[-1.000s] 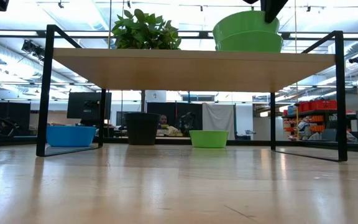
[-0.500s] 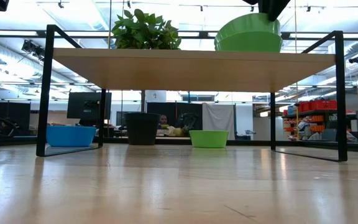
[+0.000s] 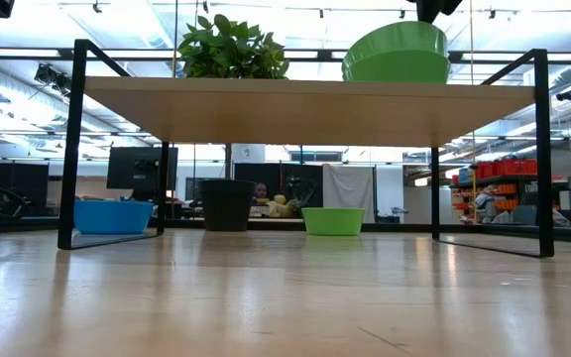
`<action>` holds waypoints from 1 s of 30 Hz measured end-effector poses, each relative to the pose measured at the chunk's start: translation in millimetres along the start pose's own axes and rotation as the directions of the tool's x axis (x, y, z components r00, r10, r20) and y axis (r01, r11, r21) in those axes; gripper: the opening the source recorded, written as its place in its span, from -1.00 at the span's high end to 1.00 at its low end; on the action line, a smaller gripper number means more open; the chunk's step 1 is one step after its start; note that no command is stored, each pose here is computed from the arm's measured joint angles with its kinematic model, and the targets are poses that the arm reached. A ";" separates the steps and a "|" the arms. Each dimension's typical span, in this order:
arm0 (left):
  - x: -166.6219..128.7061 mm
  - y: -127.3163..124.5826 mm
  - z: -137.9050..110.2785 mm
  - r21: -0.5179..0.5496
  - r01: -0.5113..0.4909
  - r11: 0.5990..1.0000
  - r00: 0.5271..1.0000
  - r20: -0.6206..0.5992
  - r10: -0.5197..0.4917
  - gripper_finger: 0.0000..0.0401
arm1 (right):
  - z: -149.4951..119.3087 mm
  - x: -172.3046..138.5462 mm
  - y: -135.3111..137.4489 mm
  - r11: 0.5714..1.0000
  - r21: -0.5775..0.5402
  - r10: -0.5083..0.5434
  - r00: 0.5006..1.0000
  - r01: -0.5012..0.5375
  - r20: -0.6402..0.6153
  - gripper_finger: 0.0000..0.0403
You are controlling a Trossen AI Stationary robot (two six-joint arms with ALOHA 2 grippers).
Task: Pick & Place Mini bowls
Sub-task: Stack the right green bowl on the green bowl on the shelf
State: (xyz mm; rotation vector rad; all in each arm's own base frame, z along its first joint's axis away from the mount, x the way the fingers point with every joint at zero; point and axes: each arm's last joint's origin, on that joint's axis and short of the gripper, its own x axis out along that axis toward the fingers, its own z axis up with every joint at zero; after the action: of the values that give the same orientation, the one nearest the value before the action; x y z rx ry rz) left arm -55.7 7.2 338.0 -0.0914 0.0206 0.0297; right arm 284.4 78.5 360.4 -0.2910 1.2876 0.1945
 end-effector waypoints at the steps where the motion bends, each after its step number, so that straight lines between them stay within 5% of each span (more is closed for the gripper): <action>1: 0.1 0.0 -0.1 0.000 0.000 1.000 1.000 -0.001 0.000 0.88 | -1.2 -2.2 -0.1 1.000 0.018 -0.001 1.000 0.001 0.007 0.30; 9: 0.1 0.0 0.0 0.000 0.000 1.000 1.000 -0.001 0.000 0.88 | -11.9 -20.6 -1.0 0.966 0.256 0.004 0.998 -0.021 0.065 0.30; 18: 0.0 0.0 0.0 0.000 0.000 1.000 1.000 -0.001 0.000 0.88 | 2.3 -17.7 -1.5 0.813 0.571 -0.010 0.978 -0.114 0.209 0.48; 22: 0.0 0.0 -0.1 0.000 0.000 1.000 1.000 -0.001 0.000 0.88 | 8.5 -1.2 -0.2 0.765 0.626 -0.013 0.968 -0.151 0.249 0.63; 30: 0.0 0.0 0.0 0.000 0.000 1.000 1.000 0.000 0.000 0.89 | 12.0 14.4 7.7 0.761 0.639 -0.083 0.959 -0.115 0.272 0.98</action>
State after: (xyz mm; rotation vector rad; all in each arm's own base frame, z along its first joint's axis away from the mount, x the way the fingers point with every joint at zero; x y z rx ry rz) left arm -55.6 7.2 338.0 -0.0916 0.0211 0.0296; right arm 296.9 89.4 348.7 0.3453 0.9931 -0.2029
